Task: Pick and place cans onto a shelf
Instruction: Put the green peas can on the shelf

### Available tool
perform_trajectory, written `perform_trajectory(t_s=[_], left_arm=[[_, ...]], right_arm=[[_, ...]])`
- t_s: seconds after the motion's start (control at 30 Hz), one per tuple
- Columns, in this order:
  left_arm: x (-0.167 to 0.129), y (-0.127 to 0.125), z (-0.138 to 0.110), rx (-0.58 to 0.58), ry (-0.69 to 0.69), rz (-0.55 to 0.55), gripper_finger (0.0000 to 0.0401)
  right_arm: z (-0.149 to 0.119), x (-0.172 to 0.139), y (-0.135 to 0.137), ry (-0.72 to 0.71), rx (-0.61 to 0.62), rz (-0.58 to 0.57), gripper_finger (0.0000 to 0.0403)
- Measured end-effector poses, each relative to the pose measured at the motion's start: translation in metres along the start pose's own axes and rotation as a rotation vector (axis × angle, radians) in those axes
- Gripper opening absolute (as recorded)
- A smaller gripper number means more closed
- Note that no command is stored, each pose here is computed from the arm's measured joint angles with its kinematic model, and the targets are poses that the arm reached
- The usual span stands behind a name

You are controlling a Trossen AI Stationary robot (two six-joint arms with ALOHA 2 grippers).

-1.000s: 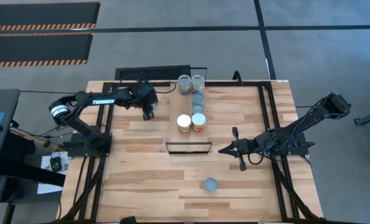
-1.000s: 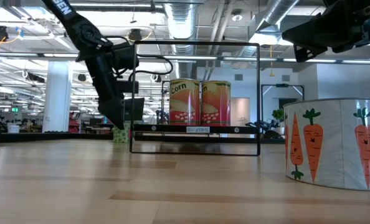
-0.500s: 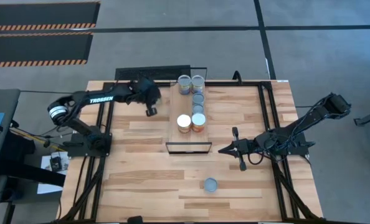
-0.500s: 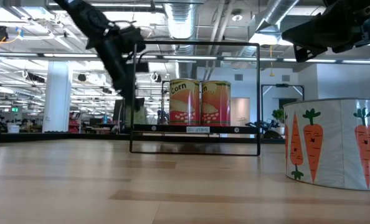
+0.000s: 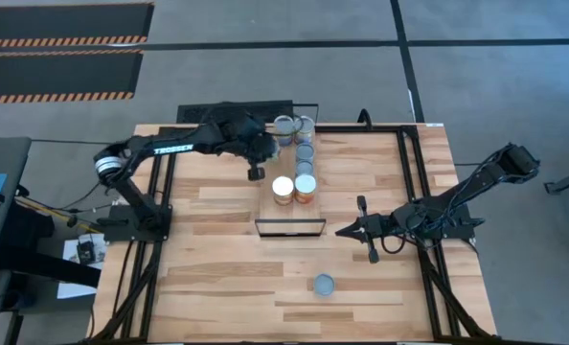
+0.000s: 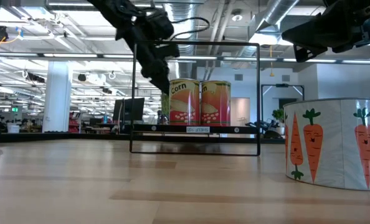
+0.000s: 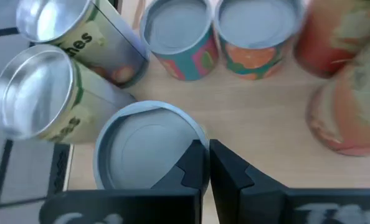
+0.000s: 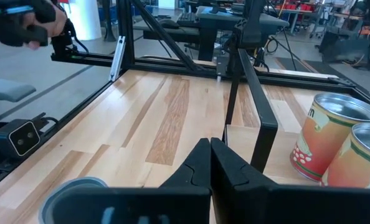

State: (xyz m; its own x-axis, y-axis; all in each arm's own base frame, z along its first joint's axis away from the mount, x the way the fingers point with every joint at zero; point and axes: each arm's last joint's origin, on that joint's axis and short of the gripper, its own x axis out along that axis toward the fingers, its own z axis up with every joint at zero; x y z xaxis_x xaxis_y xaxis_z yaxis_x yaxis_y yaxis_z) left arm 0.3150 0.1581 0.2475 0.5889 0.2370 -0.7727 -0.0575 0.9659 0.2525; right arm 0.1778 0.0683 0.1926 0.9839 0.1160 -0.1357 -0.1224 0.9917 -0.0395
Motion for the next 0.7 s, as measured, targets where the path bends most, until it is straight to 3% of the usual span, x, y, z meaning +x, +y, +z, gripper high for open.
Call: perform_trajectory(t_s=[0.27,0.7], left_arm=[[0.027,0.01,0.018,0.02,0.051,0.014,0.0],[0.032,0.011,0.022,0.012,0.05,-0.043,0.0]], right_arm=[[0.0,0.0,0.0,0.001,0.001,0.0,0.0012],[-0.001,0.0,0.0,0.006,0.0,0.002,0.0012]])
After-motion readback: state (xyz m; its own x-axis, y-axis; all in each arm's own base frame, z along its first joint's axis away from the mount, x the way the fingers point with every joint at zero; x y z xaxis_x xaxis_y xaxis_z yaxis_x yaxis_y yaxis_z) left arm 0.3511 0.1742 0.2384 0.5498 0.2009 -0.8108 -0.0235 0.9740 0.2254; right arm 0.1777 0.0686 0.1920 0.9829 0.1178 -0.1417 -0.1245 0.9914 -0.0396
